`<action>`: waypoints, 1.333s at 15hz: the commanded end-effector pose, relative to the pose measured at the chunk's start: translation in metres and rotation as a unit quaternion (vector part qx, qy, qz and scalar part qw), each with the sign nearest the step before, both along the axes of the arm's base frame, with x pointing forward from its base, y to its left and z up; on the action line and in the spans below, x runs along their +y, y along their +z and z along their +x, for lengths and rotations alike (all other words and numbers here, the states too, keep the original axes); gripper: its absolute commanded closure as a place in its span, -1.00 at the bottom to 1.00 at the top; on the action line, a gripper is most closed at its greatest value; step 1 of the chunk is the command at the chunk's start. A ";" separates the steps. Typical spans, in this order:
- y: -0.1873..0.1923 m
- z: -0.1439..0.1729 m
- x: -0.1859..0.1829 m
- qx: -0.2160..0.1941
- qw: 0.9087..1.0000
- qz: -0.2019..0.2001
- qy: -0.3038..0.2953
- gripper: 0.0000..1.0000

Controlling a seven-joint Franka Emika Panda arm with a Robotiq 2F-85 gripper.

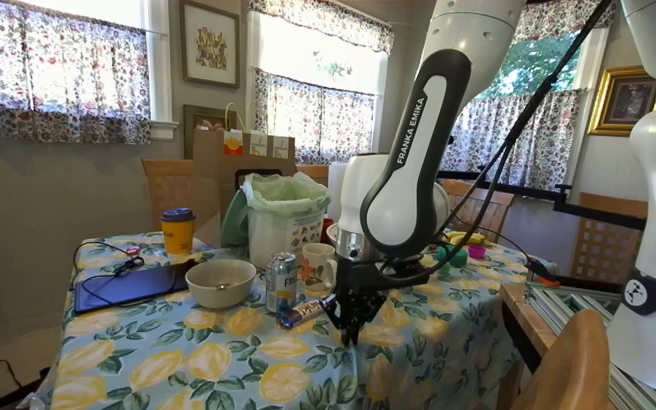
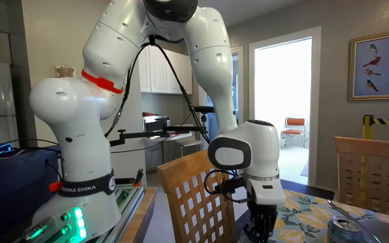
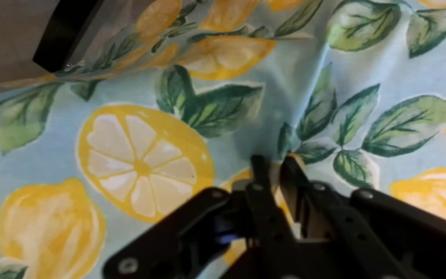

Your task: Move the cloth on the table

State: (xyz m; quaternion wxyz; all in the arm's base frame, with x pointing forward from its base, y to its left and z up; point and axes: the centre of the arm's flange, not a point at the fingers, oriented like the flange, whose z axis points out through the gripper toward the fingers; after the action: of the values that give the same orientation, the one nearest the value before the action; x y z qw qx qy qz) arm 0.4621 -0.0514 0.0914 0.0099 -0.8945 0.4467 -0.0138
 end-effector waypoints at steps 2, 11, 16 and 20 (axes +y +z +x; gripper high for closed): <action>-0.012 0.004 -0.006 0.002 1.000 0.000 -0.017 1.00; 0.051 -0.001 -0.019 -0.006 0.998 0.046 -0.045 0.99; 0.109 0.000 -0.040 -0.027 0.993 0.091 -0.075 0.99; 0.136 -0.002 -0.053 -0.039 0.988 0.116 -0.093 0.99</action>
State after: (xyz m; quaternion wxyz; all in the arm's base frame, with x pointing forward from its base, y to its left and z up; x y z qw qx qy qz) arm 0.4726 -0.1017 0.1984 0.1031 -0.8435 0.5272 -0.0005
